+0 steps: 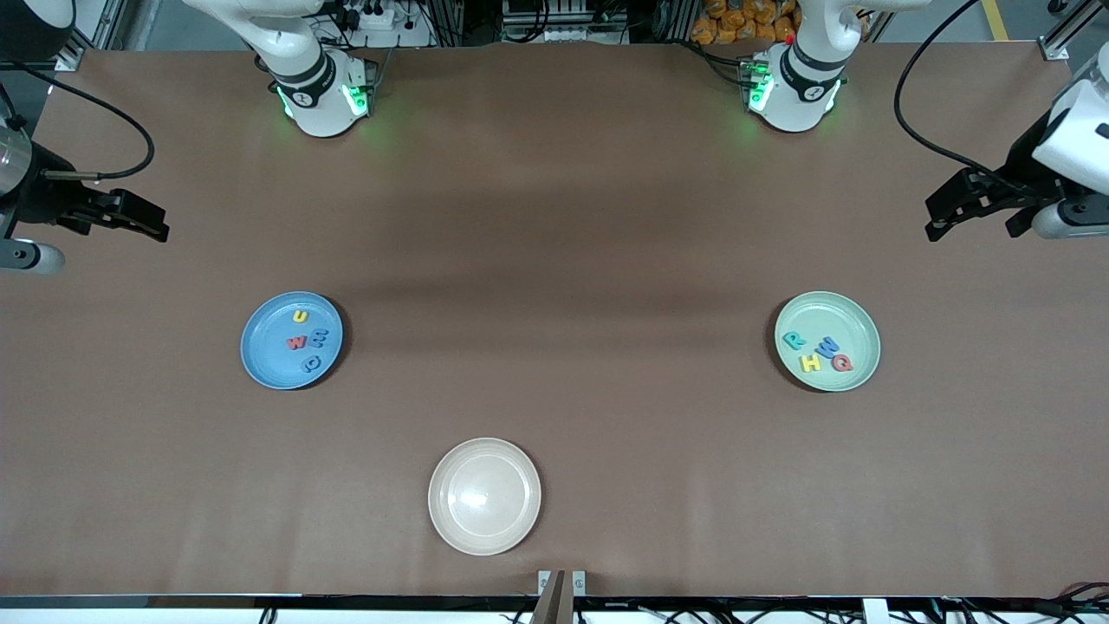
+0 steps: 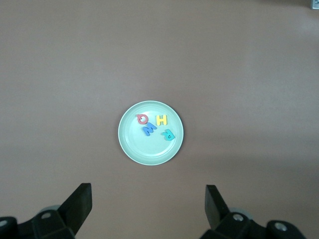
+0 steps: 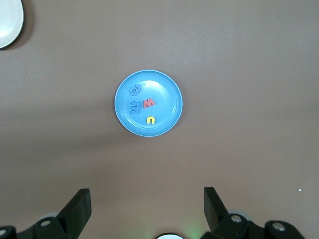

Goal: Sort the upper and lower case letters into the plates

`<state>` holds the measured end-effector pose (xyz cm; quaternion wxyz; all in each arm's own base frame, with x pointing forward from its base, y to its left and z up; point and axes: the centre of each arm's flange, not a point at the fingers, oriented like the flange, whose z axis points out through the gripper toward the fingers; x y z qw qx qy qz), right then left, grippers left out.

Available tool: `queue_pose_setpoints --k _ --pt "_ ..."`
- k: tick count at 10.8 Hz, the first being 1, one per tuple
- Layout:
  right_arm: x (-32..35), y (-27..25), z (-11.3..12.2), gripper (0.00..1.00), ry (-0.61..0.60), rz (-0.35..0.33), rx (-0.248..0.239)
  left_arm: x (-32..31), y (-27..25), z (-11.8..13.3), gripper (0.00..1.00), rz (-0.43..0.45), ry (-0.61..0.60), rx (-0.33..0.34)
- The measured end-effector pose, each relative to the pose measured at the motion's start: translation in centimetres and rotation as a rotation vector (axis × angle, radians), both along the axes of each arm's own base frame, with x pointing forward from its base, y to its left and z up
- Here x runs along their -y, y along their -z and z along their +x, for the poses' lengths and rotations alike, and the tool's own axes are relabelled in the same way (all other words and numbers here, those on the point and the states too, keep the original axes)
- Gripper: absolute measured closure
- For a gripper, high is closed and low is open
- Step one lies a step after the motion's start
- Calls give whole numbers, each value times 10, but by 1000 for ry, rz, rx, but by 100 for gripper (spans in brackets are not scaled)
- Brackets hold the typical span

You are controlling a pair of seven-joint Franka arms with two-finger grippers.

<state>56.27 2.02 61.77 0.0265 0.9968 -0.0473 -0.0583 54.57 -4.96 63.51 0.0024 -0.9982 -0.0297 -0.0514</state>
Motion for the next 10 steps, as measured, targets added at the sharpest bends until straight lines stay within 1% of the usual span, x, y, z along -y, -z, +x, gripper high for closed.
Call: queue_pose_setpoints --k 5,7,10 --pt "0 0 0 0 0 1 0 -9 -4 4 0 4 -19 6" --pt "-1 -1 1 0 1 14 8 -12 -1 9 0 5 -26 2" --pt "0 -1 2 0 3 22 13 -12 -9 11 0 4 -26 13"
